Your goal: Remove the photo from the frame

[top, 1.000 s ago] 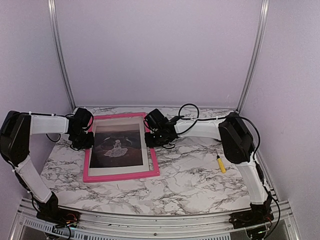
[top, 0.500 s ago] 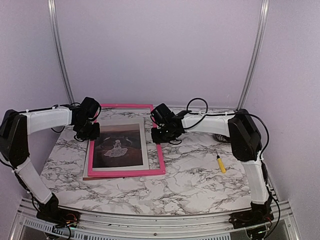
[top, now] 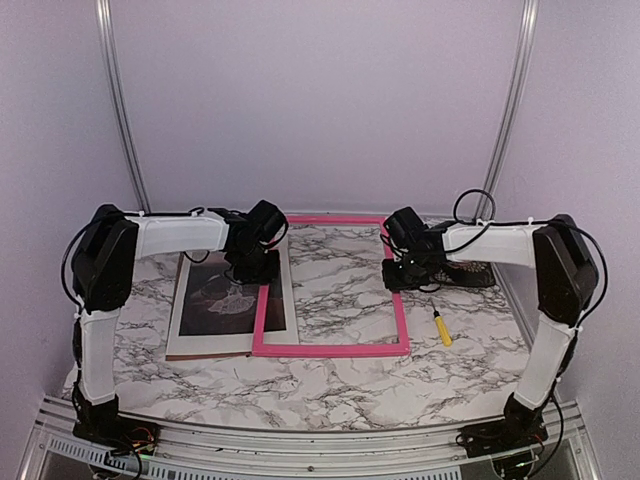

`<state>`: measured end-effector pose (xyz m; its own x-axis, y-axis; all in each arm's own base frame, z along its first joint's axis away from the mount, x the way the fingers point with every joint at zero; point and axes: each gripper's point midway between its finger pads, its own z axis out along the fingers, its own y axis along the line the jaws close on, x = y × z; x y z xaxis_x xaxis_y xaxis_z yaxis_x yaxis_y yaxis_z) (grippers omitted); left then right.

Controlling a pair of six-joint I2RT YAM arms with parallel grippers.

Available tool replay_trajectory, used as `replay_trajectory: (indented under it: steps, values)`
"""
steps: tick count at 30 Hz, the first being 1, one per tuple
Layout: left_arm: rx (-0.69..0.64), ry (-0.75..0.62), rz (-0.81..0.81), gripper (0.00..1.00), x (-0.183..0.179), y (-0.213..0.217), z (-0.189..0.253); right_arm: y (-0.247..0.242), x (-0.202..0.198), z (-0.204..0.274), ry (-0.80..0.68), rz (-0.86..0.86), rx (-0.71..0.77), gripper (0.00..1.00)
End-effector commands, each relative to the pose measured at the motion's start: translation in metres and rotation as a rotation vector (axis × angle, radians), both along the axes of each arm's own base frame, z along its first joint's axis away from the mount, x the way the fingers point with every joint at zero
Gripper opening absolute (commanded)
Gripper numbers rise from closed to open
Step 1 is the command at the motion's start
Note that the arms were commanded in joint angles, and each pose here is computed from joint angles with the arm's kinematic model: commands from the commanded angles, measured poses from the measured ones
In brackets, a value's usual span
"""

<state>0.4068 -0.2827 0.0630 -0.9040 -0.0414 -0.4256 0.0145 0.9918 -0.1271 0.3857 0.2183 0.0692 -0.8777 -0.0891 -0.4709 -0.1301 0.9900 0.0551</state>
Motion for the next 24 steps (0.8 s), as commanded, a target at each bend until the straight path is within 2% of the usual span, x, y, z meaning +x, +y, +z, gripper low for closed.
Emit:
replay_trajectory:
  steps: [1, 5, 8, 15, 19, 24]
  values:
    - [-0.214, -0.059, -0.054, 0.03, 0.009, -0.074, 0.031, -0.003, -0.01, 0.003, 0.023, 0.128, 0.049, 0.14]
    - [-0.236, -0.043, -0.066, 0.03, 0.009, -0.094, 0.023, -0.017, -0.01, -0.01, 0.045, 0.119, 0.039, 0.16]
    - [-0.243, -0.046, -0.062, 0.03, 0.01, -0.103, 0.021, -0.029, -0.008, -0.018, 0.051, 0.096, 0.034, 0.23]
    - [-0.291, -0.034, -0.03, 0.0, 0.007, -0.121, 0.017, -0.045, -0.001, -0.013, 0.032, 0.063, 0.016, 0.57]
    - [-0.305, -0.043, 0.002, 0.0, 0.007, -0.124, 0.017, -0.045, 0.001, -0.002, 0.006, 0.06, 0.021, 0.69]
    - [-0.314, -0.05, 0.031, 0.0, 0.007, -0.125, 0.015, -0.048, 0.0, -0.001, 0.0, 0.058, 0.009, 0.79]
